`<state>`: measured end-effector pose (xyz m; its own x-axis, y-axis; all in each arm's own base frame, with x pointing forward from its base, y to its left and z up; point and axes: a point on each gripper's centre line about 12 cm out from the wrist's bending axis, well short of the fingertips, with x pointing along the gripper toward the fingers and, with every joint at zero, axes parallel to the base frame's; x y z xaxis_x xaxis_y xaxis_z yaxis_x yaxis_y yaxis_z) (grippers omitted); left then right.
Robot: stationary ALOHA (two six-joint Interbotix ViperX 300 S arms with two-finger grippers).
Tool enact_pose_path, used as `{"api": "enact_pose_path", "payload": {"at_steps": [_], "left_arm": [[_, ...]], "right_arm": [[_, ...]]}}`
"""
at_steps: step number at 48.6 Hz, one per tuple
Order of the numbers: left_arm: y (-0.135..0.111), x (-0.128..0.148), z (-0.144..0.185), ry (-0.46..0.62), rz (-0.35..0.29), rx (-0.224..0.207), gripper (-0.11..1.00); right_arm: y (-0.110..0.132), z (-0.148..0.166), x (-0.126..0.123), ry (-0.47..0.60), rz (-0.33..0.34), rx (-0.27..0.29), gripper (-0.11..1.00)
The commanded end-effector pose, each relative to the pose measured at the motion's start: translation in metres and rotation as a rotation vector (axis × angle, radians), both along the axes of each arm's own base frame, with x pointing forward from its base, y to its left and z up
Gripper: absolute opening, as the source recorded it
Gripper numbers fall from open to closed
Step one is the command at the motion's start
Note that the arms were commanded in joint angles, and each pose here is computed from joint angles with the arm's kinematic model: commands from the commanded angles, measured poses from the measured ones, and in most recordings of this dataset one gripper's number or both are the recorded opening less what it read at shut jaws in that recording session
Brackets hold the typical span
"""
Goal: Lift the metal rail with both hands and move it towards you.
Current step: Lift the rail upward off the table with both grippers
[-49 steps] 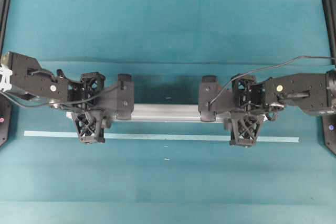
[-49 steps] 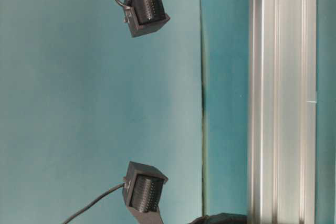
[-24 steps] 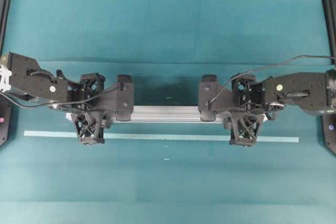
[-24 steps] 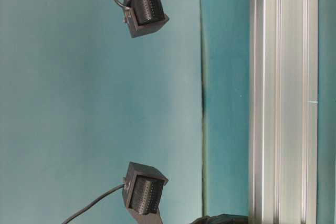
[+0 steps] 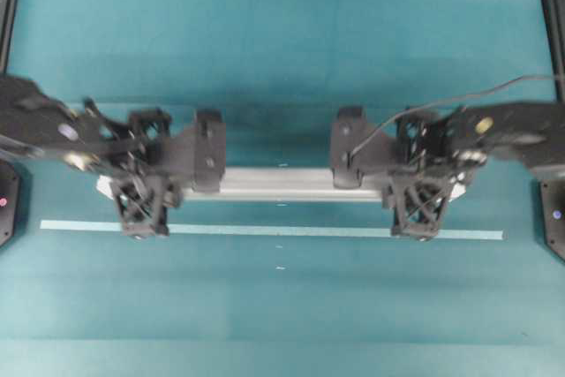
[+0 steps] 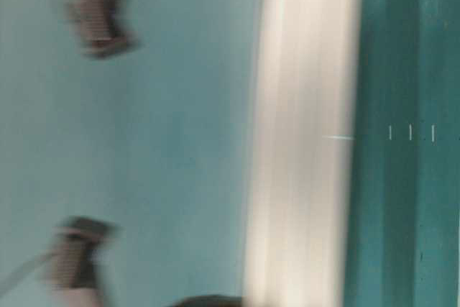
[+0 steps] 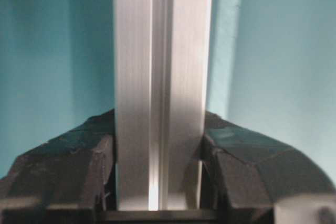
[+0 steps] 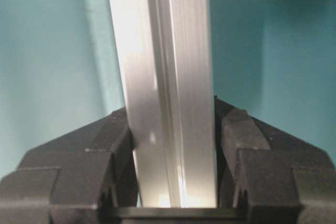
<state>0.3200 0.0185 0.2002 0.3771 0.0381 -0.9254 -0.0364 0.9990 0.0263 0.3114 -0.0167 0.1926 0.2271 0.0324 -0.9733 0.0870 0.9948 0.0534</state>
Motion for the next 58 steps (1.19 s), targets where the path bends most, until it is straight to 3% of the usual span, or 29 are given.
{"api": "enact_pose_path", "payload": {"at_steps": [1, 19, 38, 45, 58], "left_arm": [[0.001, 0.002, 0.057, -0.091, 0.006, 0.003, 0.28], [-0.003, -0.013, 0.159, -0.144, 0.007, 0.004, 0.28], [-0.014, -0.014, 0.244, -0.172, -0.021, 0.000, 0.29], [-0.017, -0.010, 0.261, -0.215, -0.031, -0.001, 0.28], [-0.017, -0.011, 0.262, -0.215, -0.031, -0.001, 0.29]], "right_arm": [[-0.001, 0.038, 0.003, -0.043, -0.017, 0.010, 0.39], [0.001, 0.130, -0.007, 0.048, -0.044, 0.032, 0.39], [0.003, 0.225, -0.009, -0.047, -0.118, 0.045, 0.39], [0.008, 0.256, -0.009, -0.113, -0.119, 0.051, 0.39], [0.009, 0.260, -0.008, -0.127, -0.117, 0.051, 0.39]]}}
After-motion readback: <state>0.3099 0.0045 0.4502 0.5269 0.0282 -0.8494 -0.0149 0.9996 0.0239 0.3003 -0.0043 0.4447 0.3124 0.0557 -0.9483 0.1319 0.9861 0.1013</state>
